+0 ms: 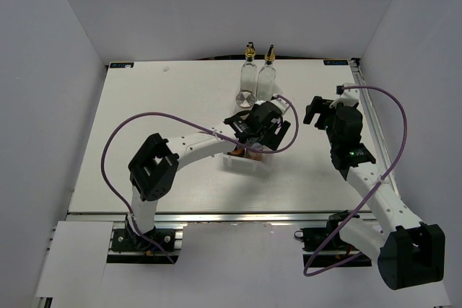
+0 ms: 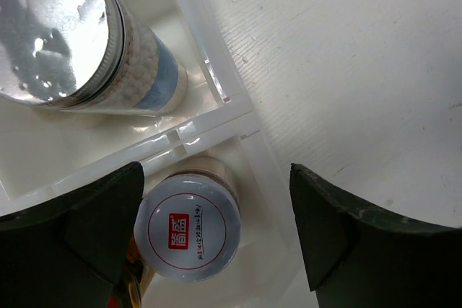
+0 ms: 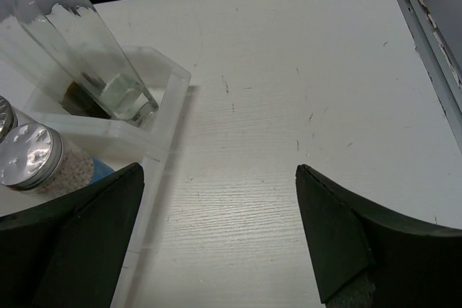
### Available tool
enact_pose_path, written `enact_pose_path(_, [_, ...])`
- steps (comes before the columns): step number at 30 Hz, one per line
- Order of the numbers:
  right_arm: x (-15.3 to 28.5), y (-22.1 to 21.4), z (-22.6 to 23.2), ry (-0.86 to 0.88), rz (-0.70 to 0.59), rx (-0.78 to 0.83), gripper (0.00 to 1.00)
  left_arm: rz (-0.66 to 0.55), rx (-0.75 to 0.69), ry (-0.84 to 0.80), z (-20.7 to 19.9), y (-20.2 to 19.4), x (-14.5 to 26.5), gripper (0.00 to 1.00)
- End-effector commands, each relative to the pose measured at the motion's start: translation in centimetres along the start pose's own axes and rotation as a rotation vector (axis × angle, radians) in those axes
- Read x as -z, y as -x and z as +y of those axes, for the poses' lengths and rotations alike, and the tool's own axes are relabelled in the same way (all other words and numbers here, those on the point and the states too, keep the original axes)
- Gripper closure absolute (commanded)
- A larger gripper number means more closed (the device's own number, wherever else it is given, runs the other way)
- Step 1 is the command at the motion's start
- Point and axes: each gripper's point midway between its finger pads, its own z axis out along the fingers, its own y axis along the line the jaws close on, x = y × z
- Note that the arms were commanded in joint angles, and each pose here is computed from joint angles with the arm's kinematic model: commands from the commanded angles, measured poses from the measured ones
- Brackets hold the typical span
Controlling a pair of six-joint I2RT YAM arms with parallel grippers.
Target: Organize the condiment bottles
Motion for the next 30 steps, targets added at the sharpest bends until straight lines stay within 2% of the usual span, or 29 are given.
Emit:
enact_pose_path(1, [0.3, 2.3, -0.1, -0.005, -0.074, -0.009, 0.1, -0.126, 0.036, -0.041, -0.3, 5.3, 4.3, 0.09])
enact_pose_path(7, [0.7, 2.6, -0.2, -0.009, -0.083, -0.011, 0.11, -0.217, -0.003, -0.074, -1.0, 9.9, 8.4, 0.06])
enact_pose_path(10, [0.8, 2.6, -0.5, -0.022, -0.083, -0.008, 0.11, -0.288, 0.03, -0.023, 0.6, 11.5, 11.1, 0.05])
enact_pose_path(11, [0.8, 2.7, -0.6, -0.028, -0.084, -0.006, 0.11, -0.351, 0.072, 0.045, 2.5, 12.8, 13.2, 0.03])
enact_pose_path(14, [0.8, 2.7, -0.6, -0.034, -0.076, -0.011, 0.11, -0.409, 0.164, 0.193, 7.7, 12.7, 15.4, 0.02])
enact_pose_path(16, [0.8, 2.8, -0.6, -0.035, -0.077, -0.016, 0.11, -0.407, 0.315, 0.298, 14.6, 12.0, 15.4, 0.02])
enact_pose_path(17, [0.8, 2.8, -0.7, -0.04, -0.077, -0.017, 0.11, -0.399, 0.378, 0.323, 17.2, 10.8, 15.4, 0.02])
enact_pose_path(18, [0.8, 2.8, -0.6, -0.035, -0.076, -0.017, 0.11, -0.407, 0.508, 0.404, 22.5, 9.4, 15.6, 0.02])
enact_pose_path(22, [0.8, 2.7, -1.1, -0.06, -0.076, -0.013, 0.11, -0.4, 0.74, 0.644, 32.7, 1.1, 17.4, 0.02])
enact_pose_path(23, [0.9, 2.6, -1.6, -0.086, -0.076, -0.012, 0.11, -0.378, 0.801, 0.639, 33.4, -2.1, 16.5, 0.02])
enact_pose_path(24, [0.8, 2.5, -1.9, -0.102, -0.076, -0.015, 0.11, -0.415, 0.872, 0.67, 35.8, -3.8, 18.2, 0.02])
enact_pose_path(26, [0.8, 2.3, -2.3, -0.129, -0.079, -0.023, 0.11, -0.396, 0.934, 0.659, 36.1, -7.6, 17.9, 0.02])
enact_pose_path(30, [0.4, 1.8, -1.9, -0.104, -0.08, -0.031, 0.11, -0.476, 0.936, 0.774, 37.0, -9.5, 21.5, 0.02])
